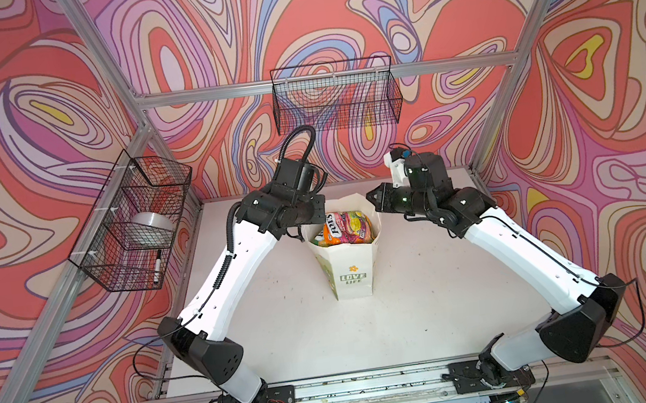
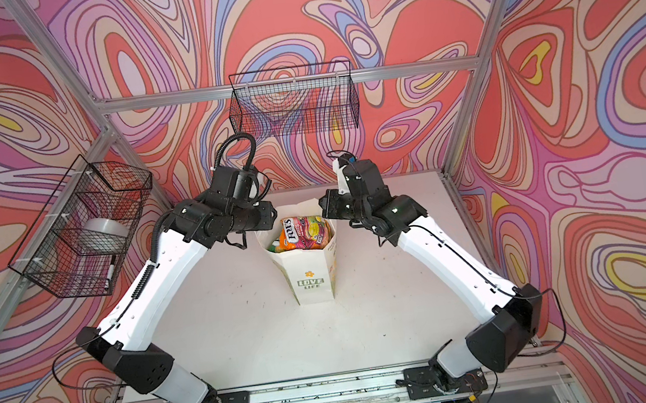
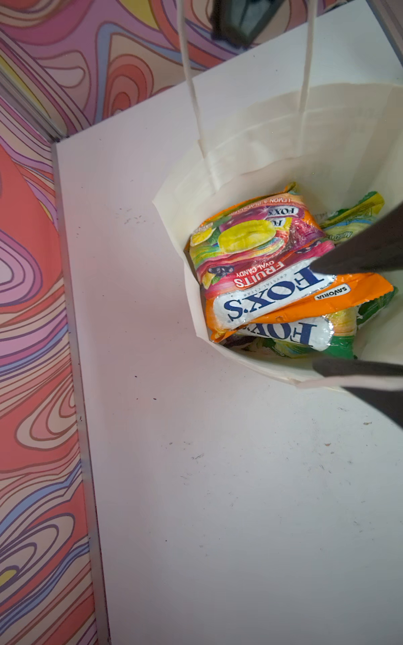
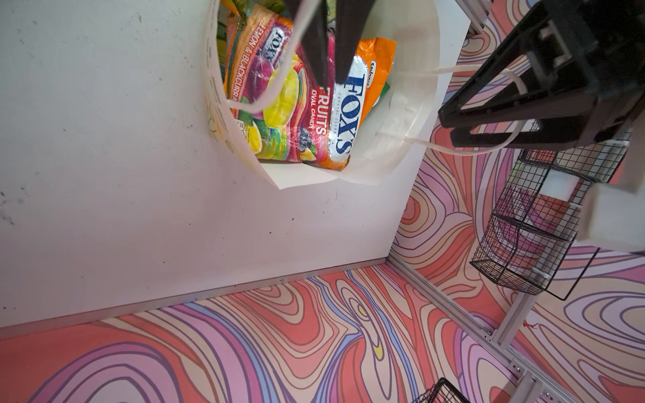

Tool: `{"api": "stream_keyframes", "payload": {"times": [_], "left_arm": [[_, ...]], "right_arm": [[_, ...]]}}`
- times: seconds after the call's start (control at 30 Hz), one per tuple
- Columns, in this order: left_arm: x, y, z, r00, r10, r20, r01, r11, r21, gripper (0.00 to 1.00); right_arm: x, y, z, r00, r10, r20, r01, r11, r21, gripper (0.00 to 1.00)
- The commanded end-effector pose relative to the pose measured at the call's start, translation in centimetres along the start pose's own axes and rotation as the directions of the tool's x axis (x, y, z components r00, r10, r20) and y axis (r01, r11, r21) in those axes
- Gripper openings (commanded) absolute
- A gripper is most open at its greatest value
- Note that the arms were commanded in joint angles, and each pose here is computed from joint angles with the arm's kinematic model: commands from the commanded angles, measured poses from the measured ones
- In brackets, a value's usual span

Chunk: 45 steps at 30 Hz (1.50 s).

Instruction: Place the snacks into the paper bag

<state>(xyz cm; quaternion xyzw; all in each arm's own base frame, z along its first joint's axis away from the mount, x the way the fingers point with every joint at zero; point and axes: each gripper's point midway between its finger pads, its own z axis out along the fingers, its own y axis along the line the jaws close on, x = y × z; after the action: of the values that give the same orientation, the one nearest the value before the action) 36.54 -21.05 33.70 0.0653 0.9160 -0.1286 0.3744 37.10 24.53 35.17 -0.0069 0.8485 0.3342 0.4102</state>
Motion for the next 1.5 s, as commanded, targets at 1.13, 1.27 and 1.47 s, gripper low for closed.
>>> {"api": "stream_keyframes", "payload": {"times": [1.13, 1.27, 1.47], "left_arm": [[10.7, 17.2, -4.6, 0.832, -0.037, 0.553, 0.321, 0.845, -0.427, 1.00], [13.6, 20.4, -2.8, 0.770, 0.071, 0.634, 0.370, 0.760, -0.535, 1.00], [14.5, 23.9, 0.0, 0.831, 0.151, 0.535, 0.308, 0.676, -0.669, 1.00]], "right_arm": [[0.2, -18.0, -11.6, 0.839, -0.439, 0.321, 0.005, 0.596, 0.803, 0.98], [2.8, -24.7, -8.4, 0.871, -0.399, 0.287, 0.016, 0.606, 0.795, 0.98], [4.5, -33.1, -7.2, 0.871, -0.357, 0.337, -0.041, 0.632, 0.774, 0.98]]}}
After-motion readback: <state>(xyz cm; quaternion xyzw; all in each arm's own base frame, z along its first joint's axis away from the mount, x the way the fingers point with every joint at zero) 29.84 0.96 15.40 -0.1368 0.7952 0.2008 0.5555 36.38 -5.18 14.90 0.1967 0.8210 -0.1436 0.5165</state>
